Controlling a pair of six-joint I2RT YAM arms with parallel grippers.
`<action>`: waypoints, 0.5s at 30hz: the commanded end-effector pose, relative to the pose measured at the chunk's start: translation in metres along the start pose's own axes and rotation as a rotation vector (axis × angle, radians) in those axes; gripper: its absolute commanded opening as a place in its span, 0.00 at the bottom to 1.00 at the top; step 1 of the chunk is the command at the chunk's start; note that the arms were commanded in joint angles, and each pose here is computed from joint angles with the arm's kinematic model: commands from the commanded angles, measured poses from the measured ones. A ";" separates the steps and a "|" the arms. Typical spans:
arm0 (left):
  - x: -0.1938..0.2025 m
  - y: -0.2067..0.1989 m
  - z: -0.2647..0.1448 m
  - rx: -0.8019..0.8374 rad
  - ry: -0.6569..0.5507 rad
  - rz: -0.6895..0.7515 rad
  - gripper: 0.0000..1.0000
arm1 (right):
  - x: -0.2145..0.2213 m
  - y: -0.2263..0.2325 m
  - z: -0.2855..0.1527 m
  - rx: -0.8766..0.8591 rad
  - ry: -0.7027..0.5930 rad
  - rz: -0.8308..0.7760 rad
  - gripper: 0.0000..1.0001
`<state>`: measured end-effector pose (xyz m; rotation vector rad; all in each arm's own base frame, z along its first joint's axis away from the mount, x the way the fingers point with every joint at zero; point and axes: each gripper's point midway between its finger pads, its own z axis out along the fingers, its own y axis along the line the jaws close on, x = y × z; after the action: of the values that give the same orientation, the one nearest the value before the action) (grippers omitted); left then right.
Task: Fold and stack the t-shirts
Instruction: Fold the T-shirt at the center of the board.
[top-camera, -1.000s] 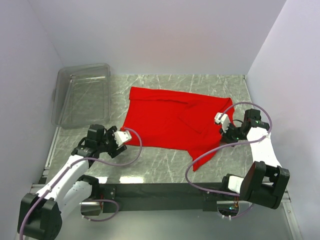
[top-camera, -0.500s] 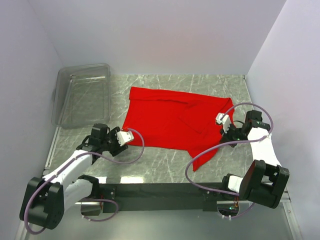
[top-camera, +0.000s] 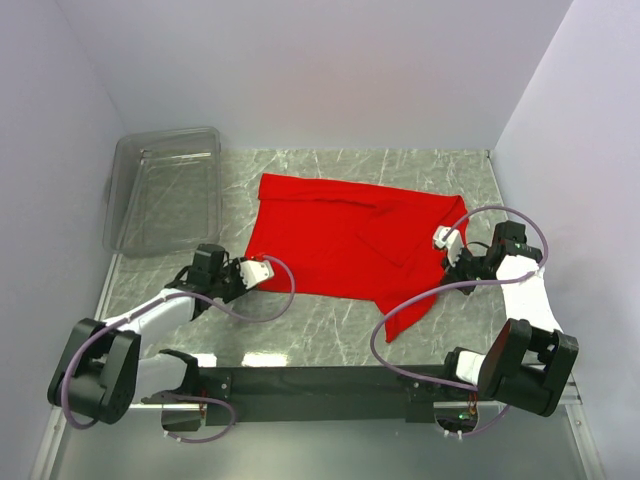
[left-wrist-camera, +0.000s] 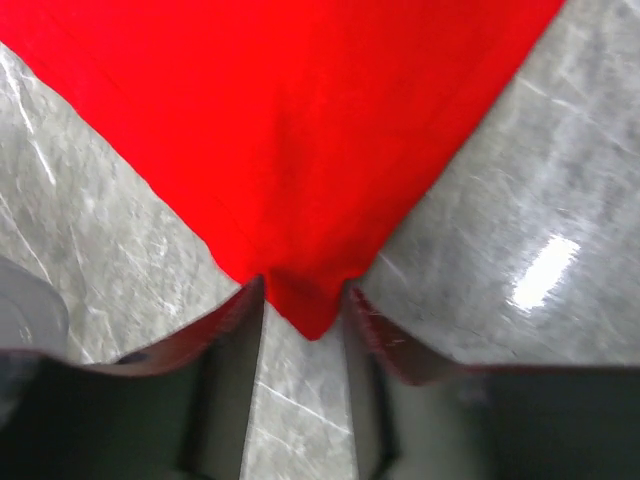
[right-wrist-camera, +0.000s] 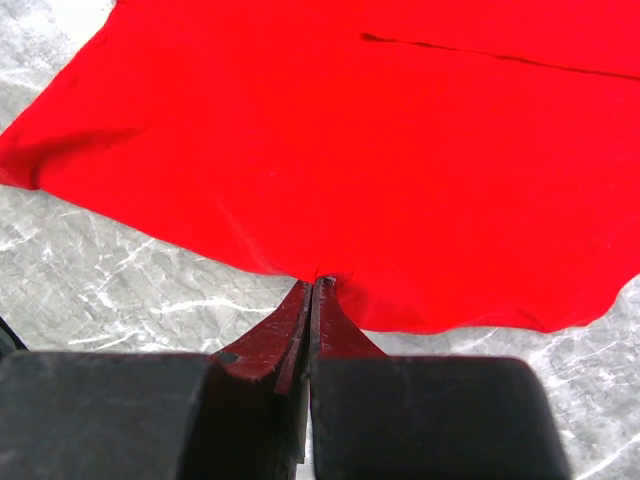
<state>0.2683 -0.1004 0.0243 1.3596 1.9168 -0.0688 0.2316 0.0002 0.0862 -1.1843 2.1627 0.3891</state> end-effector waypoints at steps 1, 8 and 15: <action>0.000 0.009 0.004 -0.027 0.019 0.031 0.38 | -0.003 0.001 0.000 -0.007 -0.029 -0.001 0.00; -0.011 0.013 -0.003 -0.039 -0.001 0.026 0.00 | -0.001 0.001 0.000 -0.004 -0.023 0.004 0.00; -0.029 0.011 -0.032 -0.050 -0.058 0.003 0.00 | -0.001 -0.002 -0.005 0.012 -0.009 0.005 0.00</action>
<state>0.2660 -0.0974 0.0485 1.3332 1.8843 -0.0205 0.2305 -0.0013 0.0860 -1.1736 2.1699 0.3912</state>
